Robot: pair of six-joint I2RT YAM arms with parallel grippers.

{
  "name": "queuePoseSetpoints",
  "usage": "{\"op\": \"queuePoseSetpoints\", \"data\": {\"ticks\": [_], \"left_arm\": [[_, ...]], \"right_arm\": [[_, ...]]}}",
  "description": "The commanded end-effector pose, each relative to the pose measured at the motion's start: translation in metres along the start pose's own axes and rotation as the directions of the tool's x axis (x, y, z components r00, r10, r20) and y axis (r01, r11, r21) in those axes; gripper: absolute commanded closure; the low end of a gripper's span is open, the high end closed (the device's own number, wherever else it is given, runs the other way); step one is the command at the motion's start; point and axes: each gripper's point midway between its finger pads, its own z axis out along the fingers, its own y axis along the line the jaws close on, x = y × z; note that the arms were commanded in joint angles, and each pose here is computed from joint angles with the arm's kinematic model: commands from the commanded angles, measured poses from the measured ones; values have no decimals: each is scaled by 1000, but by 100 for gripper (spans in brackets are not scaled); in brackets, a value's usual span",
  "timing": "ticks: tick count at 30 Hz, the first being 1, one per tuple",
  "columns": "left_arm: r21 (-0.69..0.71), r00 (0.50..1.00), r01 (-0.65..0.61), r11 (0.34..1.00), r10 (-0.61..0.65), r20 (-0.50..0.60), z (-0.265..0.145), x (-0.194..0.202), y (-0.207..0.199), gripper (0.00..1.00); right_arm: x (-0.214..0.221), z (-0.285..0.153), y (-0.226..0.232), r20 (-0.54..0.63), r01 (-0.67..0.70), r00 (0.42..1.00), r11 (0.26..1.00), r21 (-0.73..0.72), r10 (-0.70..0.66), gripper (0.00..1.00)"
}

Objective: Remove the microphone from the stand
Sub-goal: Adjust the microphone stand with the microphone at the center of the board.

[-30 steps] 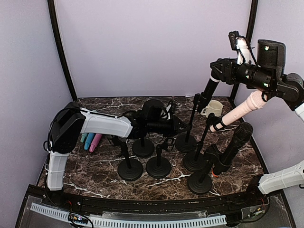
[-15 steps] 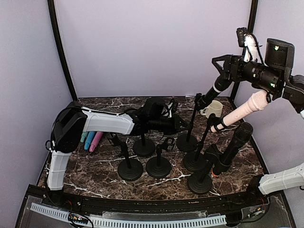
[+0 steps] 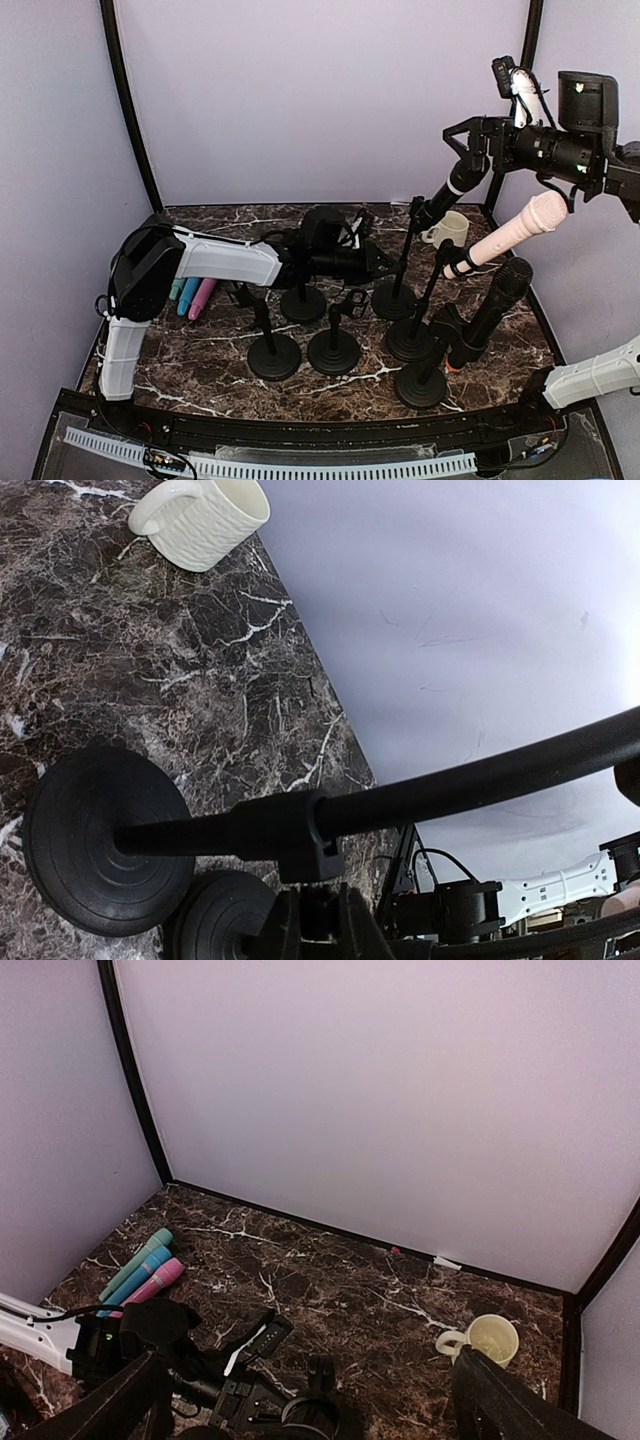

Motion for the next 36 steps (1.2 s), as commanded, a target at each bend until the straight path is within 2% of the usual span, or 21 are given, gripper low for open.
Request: {"op": "queuePoseSetpoints", "data": {"ticks": [1,8,10,15,17,23,27,29,36], "left_arm": [[-23,999,48,999,-48,-12,-1,8,26,93],[-4,999,38,999,-38,-5,-1,2,18,92],[7,1000,18,1000,-18,0,-1,-3,10,88],[55,996,-88,995,86,38,-4,-27,-20,64],[68,990,-133,989,129,58,-7,-37,-32,58],[44,963,-257,965,253,90,-18,-54,-53,52],[23,925,-366,930,362,116,-27,-60,-62,50],[28,883,-460,887,454,122,-28,-59,-67,49],[70,773,-631,772,619,139,-27,-53,-80,47]], "right_arm": [[-8,-12,4,-19,5,1000,999,-37,-6,2],[-13,-30,7,-38,14,999,997,-75,-17,1],[-12,-34,10,-53,23,998,995,-97,-28,1],[-3,-40,5,-94,43,994,996,-83,-51,2],[0,-42,3,-104,47,993,996,-75,-55,1],[8,-38,-5,-144,60,988,998,-26,-63,1],[5,-36,-11,-129,48,991,999,9,-47,2],[4,-34,-7,-120,40,992,999,-8,-41,1],[5,-25,3,-114,40,992,998,-49,-46,1]]}}
